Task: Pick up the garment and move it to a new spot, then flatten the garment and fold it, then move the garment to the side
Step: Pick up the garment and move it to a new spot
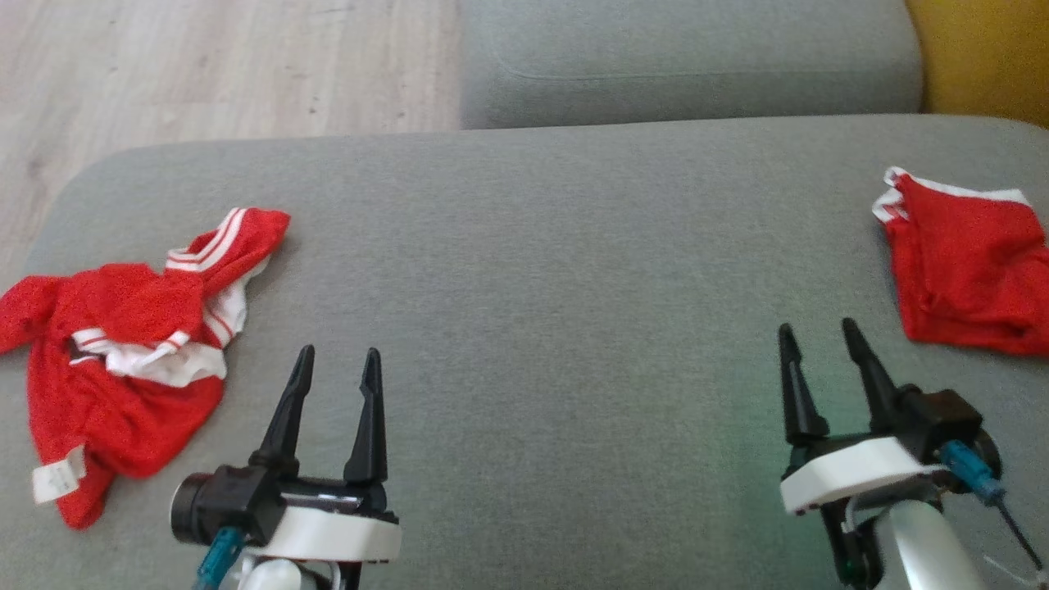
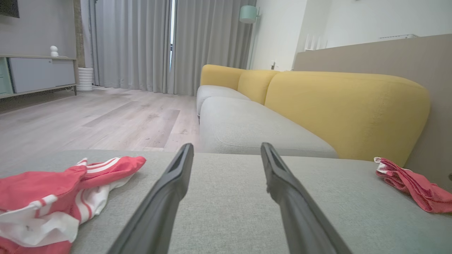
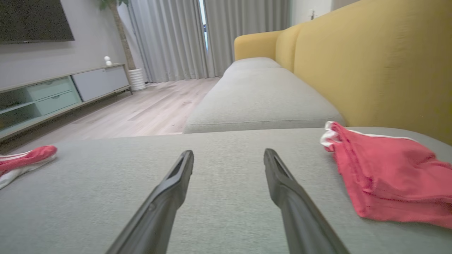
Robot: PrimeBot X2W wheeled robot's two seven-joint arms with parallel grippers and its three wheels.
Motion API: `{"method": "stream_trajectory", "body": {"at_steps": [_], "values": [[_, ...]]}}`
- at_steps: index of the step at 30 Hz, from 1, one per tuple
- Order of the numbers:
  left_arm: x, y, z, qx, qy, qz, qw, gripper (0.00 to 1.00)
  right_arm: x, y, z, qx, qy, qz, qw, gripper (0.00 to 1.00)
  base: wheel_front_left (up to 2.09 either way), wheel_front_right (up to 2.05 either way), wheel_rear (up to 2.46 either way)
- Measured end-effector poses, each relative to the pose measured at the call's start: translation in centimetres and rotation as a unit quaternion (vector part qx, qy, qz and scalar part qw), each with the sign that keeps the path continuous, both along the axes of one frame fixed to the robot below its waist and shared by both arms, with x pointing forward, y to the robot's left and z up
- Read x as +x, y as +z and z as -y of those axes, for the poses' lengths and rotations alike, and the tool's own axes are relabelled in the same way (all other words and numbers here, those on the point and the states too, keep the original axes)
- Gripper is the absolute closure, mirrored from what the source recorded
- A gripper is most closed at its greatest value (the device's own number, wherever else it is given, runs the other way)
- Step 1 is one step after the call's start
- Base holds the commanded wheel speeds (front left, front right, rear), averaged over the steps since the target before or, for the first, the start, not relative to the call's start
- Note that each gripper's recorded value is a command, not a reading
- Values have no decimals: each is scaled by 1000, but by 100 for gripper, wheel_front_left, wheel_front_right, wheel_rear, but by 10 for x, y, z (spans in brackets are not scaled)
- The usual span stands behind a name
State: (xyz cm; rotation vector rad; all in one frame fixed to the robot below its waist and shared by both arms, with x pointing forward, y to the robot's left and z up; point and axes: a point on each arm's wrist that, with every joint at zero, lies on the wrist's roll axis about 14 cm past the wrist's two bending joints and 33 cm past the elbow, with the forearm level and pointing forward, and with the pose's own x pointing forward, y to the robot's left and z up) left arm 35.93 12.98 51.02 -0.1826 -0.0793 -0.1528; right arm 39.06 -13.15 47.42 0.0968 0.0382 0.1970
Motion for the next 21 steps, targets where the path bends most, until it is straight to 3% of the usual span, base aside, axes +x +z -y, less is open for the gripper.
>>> {"method": "stream_trajectory", "body": {"at_steps": [8,21], "values": [[-18,1,-35,2,57,2,998,0,-4,1,-58,13,84,-2,996,0,0,0,0],[-72,-5,-108,9,181,-2,983,0,-23,10,-147,31,216,0,976,0,0,0,0]]}}
